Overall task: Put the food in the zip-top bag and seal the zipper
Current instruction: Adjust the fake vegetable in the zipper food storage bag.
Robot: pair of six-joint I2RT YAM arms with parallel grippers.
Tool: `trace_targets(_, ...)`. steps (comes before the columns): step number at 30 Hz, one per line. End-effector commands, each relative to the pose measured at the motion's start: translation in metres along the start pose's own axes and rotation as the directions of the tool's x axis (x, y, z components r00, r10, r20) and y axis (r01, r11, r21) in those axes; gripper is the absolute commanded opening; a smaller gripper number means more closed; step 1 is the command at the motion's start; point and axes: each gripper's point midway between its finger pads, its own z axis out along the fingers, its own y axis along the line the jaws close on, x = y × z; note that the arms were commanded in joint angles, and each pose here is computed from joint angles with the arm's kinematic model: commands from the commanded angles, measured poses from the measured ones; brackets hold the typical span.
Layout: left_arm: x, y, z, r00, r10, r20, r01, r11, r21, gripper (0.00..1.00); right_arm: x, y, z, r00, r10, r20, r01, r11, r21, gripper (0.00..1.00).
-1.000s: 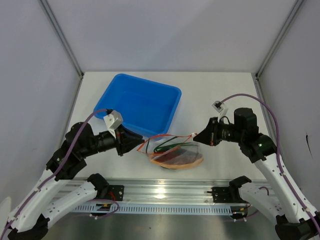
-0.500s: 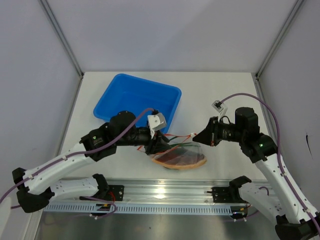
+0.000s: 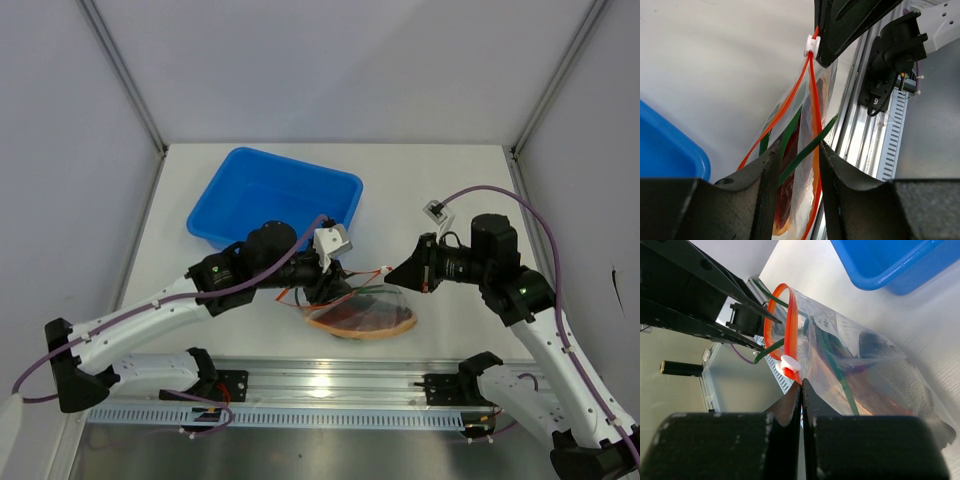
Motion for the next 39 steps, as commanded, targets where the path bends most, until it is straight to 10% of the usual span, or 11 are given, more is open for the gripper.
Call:
trace_targets(1,-0.025,-0.006,0.002,0.997,0.043,0.068,-0.045,0.999,0.014,0.39,-0.019,0.021,-0.008,0.994,-0.083,0.067,0.086,0.995,-0.053,0.00)
trace_targets(9,-0.022,-0.001,0.012,0.999,0.027,0.045,-0.026,1.000,-0.015,0.30,-0.020,0.023,-0.007,0.995,-0.079,0.065,0.083,0.994,-0.069,0.00)
trace_targets(14,-0.014,0.010,0.027,1.000,-0.003,-0.030,0.001,0.998,-0.055,0.01,-0.021,0.025,-0.005,0.994,-0.082,0.065,0.087,0.993,-0.075,0.00)
trace_targets(34,0.031,-0.036,0.053,0.971,0.051,-0.233,0.012,0.966,0.260,0.01,-0.019,0.027,0.000,0.991,-0.121,0.062,0.127,0.988,-0.090,0.00)
trace_targets(39,0.033,-0.016,0.048,0.977,0.027,-0.210,0.000,0.992,0.126,0.21,-0.014,0.027,0.000,0.991,-0.125,0.054,0.129,0.987,-0.090,0.00)
